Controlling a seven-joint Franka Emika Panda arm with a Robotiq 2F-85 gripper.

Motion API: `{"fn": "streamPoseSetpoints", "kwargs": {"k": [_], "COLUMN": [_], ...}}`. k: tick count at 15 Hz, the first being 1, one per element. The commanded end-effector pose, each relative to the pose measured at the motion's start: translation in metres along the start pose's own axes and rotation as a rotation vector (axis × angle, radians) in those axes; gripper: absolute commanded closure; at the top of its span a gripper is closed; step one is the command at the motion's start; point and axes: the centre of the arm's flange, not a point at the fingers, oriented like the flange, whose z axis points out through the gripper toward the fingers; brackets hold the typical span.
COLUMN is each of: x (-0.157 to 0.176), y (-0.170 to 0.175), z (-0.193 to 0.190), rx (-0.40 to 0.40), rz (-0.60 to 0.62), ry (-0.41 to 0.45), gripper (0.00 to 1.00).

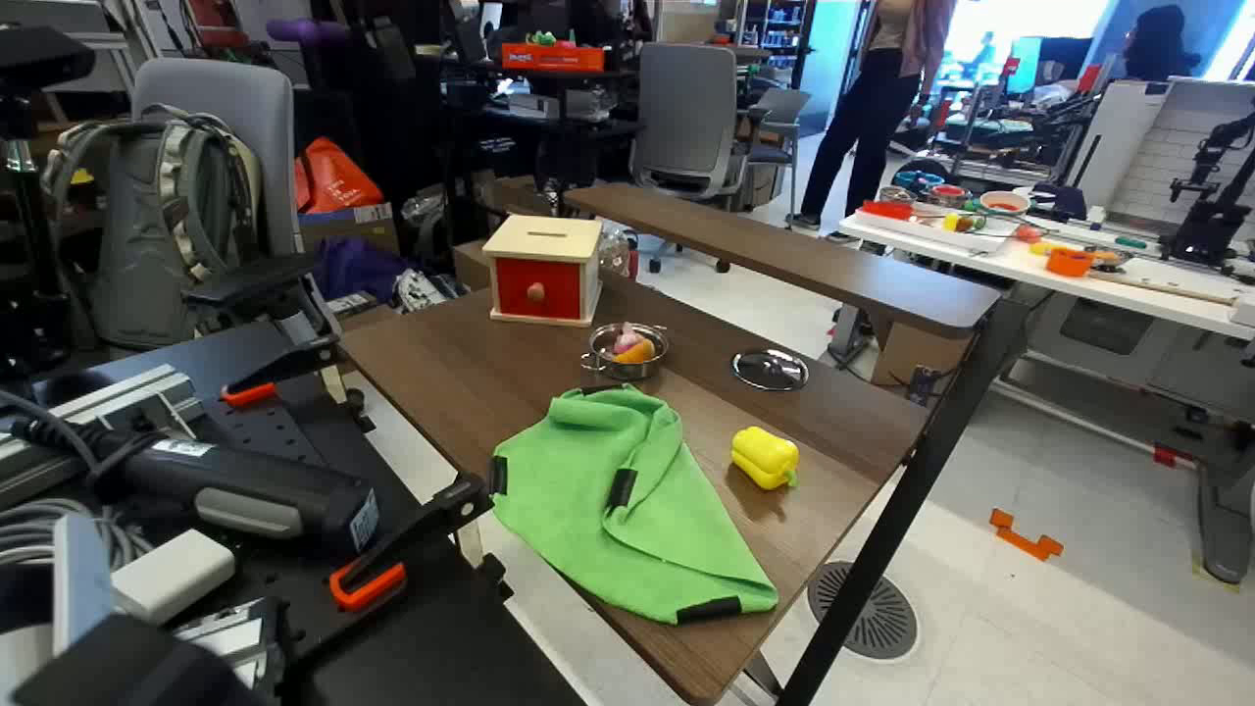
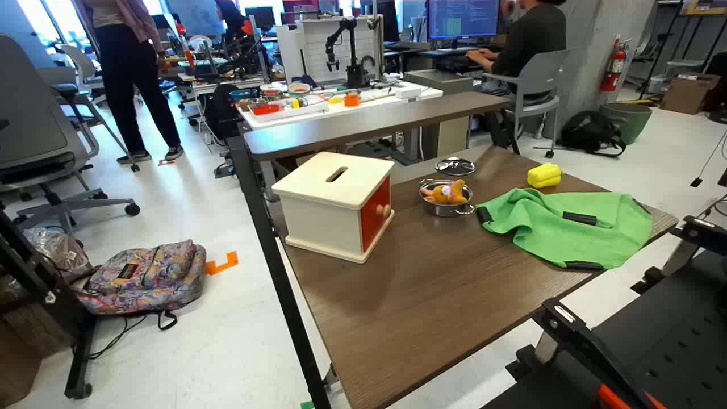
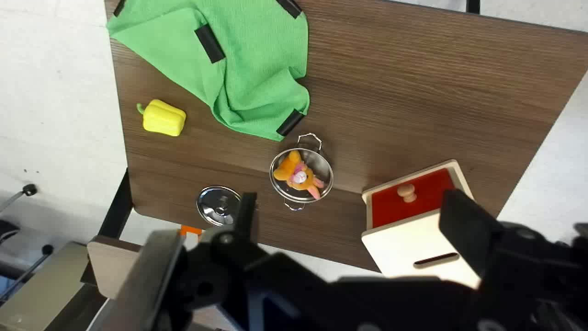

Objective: Open the drawer on the table

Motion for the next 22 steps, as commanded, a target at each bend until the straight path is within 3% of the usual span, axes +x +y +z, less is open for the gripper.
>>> {"fn": "streamPoseSetpoints", "kwargs": {"k": [1, 9, 22], "x": [0.000, 0.002, 0.031], "y": [0.000, -0.004, -0.005], "z": [0.000, 0.006, 0.074], "rx": [0.000, 0.012, 0.085], "rz": [0.000, -0.031, -0.219], "ry": [0.000, -0.005, -0.106], "gripper": [0.00, 0.00, 0.00]}}
